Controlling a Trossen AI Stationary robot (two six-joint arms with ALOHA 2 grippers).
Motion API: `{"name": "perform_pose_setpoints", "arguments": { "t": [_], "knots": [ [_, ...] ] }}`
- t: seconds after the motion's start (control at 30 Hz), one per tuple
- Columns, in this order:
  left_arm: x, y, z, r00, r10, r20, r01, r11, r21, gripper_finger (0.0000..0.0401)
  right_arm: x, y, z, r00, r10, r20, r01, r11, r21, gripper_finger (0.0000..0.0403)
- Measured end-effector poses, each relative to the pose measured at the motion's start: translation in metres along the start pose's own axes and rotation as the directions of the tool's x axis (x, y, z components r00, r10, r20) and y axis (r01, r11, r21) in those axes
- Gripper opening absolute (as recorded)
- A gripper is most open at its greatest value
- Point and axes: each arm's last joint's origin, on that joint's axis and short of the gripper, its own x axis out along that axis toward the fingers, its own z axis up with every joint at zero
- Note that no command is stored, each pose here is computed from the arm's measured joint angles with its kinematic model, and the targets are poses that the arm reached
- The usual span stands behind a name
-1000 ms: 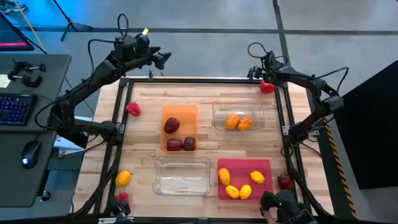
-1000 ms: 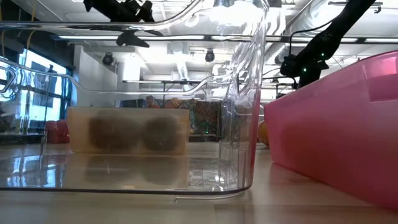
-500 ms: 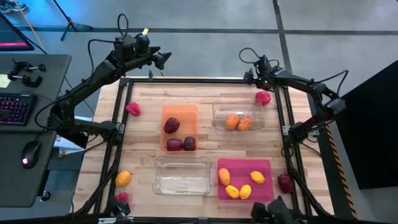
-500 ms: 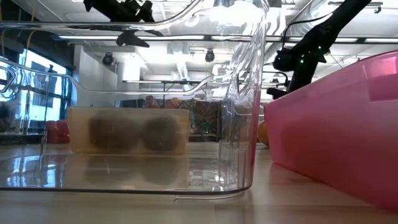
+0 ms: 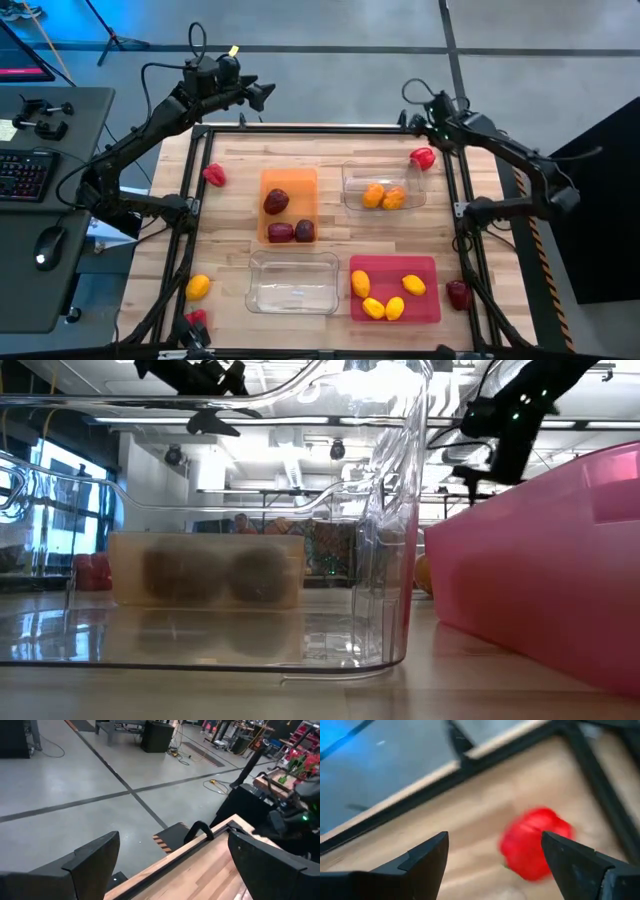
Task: Sort produce into baskets
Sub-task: Put the top right bell pepper into the bottom transparent bin
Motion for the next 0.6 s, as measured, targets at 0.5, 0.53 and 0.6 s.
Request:
{"name": "perform_pose_setpoints", "arguments": {
  "t": [0.5,0.53,0.6],
  "knots": [
    [0.000,0.000,0.000,1.000,-0.017,-0.008,0.017,0.999,0.033,0.0360,0.022,-0.001,-0.023,0.942,-0.318,0.110,0.285,0.927,0.245,0.0309],
    [0.000,-0.001,-0.001,1.000,-0.026,-0.014,0.027,0.999,0.028,0.0360,0.028,0.000,-0.024,0.936,-0.336,0.103,0.301,0.918,0.259,0.0309],
    [0.000,-0.001,-0.002,0.998,-0.048,-0.031,0.049,0.998,0.025,0.0360,0.039,0.003,-0.025,0.930,-0.353,0.100,0.313,0.905,0.288,0.0309]
  ]
}}
